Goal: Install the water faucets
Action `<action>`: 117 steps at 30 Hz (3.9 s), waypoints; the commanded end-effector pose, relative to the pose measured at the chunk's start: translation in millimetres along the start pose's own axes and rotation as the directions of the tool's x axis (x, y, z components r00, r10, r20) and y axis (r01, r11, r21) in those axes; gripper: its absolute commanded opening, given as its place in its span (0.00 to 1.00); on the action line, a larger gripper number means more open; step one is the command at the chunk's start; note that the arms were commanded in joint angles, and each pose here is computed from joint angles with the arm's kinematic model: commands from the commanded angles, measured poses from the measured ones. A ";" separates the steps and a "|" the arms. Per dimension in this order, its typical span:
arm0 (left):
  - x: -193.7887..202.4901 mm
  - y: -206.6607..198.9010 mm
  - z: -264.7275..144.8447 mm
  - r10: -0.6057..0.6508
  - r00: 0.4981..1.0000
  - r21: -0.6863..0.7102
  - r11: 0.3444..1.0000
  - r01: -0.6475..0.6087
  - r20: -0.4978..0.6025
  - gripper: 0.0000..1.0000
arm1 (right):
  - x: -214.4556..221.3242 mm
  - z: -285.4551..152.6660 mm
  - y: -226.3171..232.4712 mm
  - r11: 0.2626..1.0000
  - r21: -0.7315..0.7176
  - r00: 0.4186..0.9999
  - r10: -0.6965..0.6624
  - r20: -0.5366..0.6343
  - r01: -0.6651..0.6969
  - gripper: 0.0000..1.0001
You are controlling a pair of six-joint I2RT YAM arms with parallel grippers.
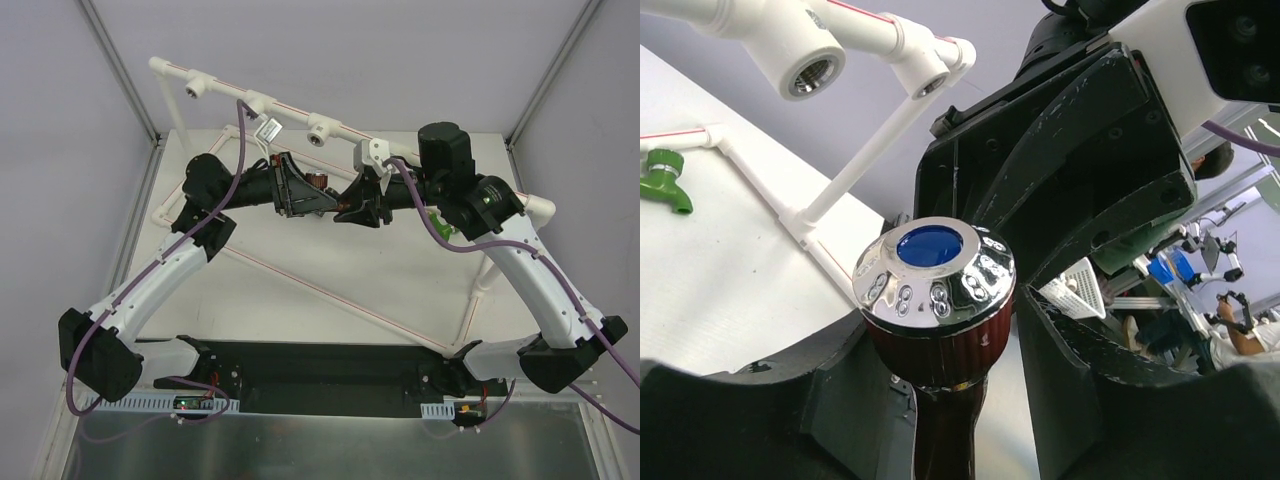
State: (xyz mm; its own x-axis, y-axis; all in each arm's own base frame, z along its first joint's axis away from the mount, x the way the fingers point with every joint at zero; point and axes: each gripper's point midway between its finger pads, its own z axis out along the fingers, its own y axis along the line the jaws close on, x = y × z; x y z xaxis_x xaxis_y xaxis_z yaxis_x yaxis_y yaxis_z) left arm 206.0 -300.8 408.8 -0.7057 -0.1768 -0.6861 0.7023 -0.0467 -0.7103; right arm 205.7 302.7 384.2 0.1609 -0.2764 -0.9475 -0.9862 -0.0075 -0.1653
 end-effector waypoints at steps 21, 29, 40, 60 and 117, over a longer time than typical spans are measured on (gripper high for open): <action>15.6 -23.6 2.8 0.015 0.992 0.077 0.997 -0.005 -0.128 0.46 | -6.6 -9.5 -9.9 0.992 0.072 0.994 -0.104 -0.012 0.105 0.02; 21.6 -24.2 2.5 0.016 0.987 0.087 0.996 -0.002 -0.159 0.47 | -8.0 -10.3 -10.2 0.991 0.076 0.994 -0.107 -0.012 0.108 0.02; 24.7 -21.2 2.5 0.020 0.986 0.073 0.997 -0.008 -0.165 0.03 | -5.9 -9.7 -11.2 0.992 0.076 0.995 -0.102 -0.016 0.103 0.02; -2.4 17.2 -44.7 0.297 0.954 -0.276 0.921 -0.276 0.040 0.00 | 3.1 -37.6 -28.3 0.962 0.260 0.992 -0.064 -0.106 0.089 0.90; 12.6 -4.9 -29.0 0.225 0.974 -0.137 0.966 -0.219 0.025 0.56 | -14.2 5.0 -4.6 0.996 0.047 0.996 -0.075 0.038 0.073 0.02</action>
State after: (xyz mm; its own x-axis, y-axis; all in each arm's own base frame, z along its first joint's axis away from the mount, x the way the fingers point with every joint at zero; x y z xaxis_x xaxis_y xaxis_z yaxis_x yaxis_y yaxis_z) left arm 199.2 -276.6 380.7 -0.5799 -0.1829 -0.7939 0.7793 0.1594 -0.6060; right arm 215.3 312.9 378.4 0.1804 -0.2906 -0.9397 -0.9799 0.0291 -0.1972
